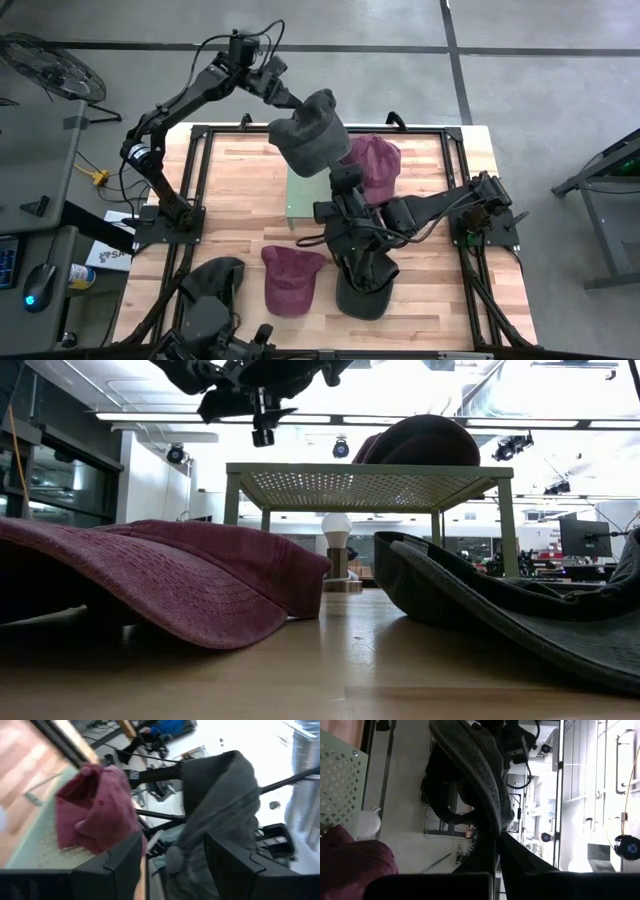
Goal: Pick & Place hat
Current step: Adjust the black cap on the shelf
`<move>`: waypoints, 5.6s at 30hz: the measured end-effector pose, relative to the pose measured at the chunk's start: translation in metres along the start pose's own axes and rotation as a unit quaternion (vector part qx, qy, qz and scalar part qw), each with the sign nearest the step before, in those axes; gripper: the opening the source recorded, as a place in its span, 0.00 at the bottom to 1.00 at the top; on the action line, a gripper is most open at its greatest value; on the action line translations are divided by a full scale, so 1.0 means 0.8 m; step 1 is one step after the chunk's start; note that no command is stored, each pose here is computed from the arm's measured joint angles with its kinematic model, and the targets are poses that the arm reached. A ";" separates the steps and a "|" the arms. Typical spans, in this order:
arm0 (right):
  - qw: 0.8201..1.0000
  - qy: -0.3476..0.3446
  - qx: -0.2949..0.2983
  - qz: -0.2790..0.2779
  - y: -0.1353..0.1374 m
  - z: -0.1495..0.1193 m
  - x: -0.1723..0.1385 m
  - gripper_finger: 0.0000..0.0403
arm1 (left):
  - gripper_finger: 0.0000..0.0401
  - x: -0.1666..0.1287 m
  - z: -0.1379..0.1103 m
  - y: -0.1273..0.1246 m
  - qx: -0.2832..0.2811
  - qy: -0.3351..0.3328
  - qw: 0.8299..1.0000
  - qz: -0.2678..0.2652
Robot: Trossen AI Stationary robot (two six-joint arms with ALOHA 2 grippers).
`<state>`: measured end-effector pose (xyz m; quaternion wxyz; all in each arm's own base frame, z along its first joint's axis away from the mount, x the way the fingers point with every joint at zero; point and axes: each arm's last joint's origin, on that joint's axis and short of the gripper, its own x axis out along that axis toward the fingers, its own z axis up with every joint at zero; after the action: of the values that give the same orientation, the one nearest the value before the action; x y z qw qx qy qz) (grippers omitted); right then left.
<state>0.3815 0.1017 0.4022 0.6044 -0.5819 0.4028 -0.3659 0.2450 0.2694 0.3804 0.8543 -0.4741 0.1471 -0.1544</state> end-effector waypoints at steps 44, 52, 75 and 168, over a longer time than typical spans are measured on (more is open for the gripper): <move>0.998 -0.004 0.055 0.014 0.000 -0.001 0.015 0.00 | 0.02 0.014 0.002 -0.026 0.047 0.071 0.991 -0.101; 0.996 -0.007 0.083 0.020 0.001 -0.001 0.018 0.08 | 0.01 0.008 0.008 -0.030 0.078 0.059 0.990 -0.100; 0.897 -0.122 0.362 0.223 -0.044 -0.055 0.046 0.34 | 0.00 -0.024 0.015 -0.035 0.079 0.031 0.993 -0.083; 0.777 -0.222 0.493 0.321 -0.104 -0.163 0.186 0.00 | 0.14 -0.019 -0.005 -0.149 0.262 -0.100 0.959 -0.043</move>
<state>0.3256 -0.0920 0.4762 0.9637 -0.1059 0.1855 -0.1600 0.2147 0.2125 0.4816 0.9513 -0.2530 -0.0051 -0.1762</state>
